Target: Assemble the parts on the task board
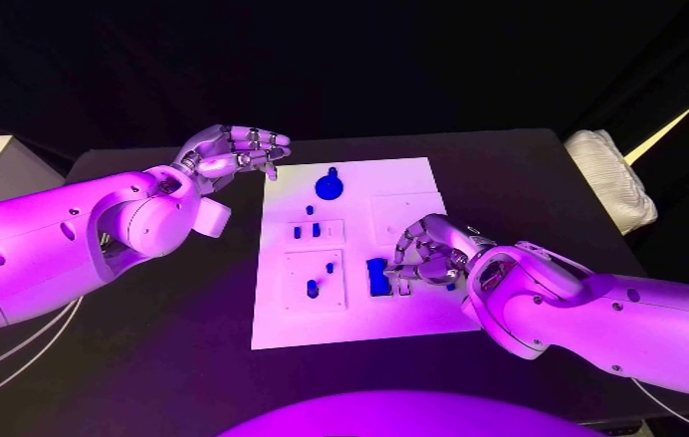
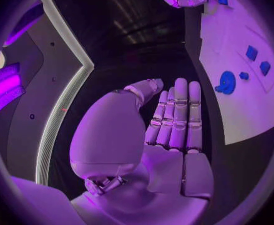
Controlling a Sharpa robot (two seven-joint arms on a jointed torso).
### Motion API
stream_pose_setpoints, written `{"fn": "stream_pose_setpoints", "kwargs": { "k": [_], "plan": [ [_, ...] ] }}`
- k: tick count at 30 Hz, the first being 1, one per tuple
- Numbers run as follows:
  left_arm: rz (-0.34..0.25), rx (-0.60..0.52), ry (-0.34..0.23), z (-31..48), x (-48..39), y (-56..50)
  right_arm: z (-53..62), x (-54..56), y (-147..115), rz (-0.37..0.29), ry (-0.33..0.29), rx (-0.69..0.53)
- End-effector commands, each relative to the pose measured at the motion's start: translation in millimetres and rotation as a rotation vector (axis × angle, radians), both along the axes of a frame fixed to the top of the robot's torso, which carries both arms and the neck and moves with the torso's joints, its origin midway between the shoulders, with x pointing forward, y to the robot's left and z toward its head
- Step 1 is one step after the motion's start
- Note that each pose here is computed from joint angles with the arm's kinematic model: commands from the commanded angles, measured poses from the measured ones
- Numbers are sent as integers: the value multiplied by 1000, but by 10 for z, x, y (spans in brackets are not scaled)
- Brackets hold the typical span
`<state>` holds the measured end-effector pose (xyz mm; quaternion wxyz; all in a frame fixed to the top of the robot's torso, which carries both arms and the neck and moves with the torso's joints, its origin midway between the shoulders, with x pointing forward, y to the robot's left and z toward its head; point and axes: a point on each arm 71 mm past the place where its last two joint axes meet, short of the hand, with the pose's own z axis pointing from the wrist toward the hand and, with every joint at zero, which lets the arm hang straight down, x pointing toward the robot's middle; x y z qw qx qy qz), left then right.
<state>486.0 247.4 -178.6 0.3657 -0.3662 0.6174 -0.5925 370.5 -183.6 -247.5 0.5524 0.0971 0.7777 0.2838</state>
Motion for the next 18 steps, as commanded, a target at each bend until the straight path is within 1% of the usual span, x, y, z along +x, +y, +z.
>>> {"fn": "stream_pose_setpoints", "kwargs": {
  "k": [1,5,8,13,18],
  "plan": [
    [-15,-12,2,6,0,-16,68,-21,-63,-22,-40,88],
    [-14,-12,2,5,1,-14,94,-37,-231,-52,-26,70],
    [-14,-12,2,6,0,-15,79,-43,-379,-59,2,6],
    [-13,-12,2,7,-3,-15,20,-76,-641,-48,66,-158],
    [-14,-12,1,9,-6,-16,18,-127,-828,-53,72,-272]
  ]
}}
